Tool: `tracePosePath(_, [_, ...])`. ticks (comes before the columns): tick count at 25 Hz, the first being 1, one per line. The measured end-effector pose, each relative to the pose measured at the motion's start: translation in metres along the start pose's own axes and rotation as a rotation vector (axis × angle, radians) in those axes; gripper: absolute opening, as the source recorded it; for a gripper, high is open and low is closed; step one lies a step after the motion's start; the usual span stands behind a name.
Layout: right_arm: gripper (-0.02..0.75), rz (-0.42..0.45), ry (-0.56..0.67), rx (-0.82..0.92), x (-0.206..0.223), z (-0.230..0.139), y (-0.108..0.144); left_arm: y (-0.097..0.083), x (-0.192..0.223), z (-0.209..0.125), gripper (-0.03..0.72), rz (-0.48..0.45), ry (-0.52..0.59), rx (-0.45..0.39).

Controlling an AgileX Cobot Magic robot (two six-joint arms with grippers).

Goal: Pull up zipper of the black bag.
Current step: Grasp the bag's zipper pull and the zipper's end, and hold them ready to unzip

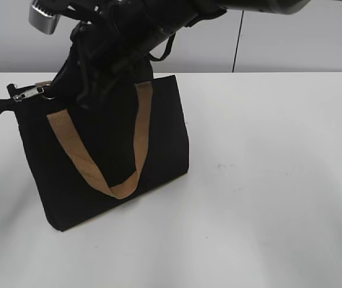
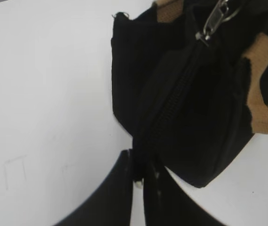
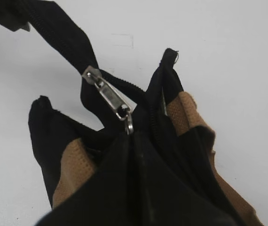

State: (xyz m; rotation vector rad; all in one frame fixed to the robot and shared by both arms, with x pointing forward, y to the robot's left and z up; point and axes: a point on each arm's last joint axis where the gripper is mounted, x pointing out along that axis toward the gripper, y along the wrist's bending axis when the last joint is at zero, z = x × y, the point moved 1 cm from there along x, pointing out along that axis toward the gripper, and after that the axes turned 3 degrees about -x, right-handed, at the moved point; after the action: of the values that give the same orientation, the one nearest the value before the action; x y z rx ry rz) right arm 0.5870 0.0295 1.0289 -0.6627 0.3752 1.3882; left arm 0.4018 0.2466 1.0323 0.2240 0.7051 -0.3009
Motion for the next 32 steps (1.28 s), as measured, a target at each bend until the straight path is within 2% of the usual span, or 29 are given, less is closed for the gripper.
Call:
tracePosePath(20, [-0.001, -0.030, 0.061, -0.015, -0.001, -0.007, -0.004, 0.003, 0.000, -0.007, 0.024, 0.029, 0.075, 0.038])
tracePosePath(32, [-0.001, -0.079, 0.077, 0.078, -0.017, -0.026, -0.025, 0.004, -0.001, -0.009, 0.024, 0.035, 0.097, 0.043])
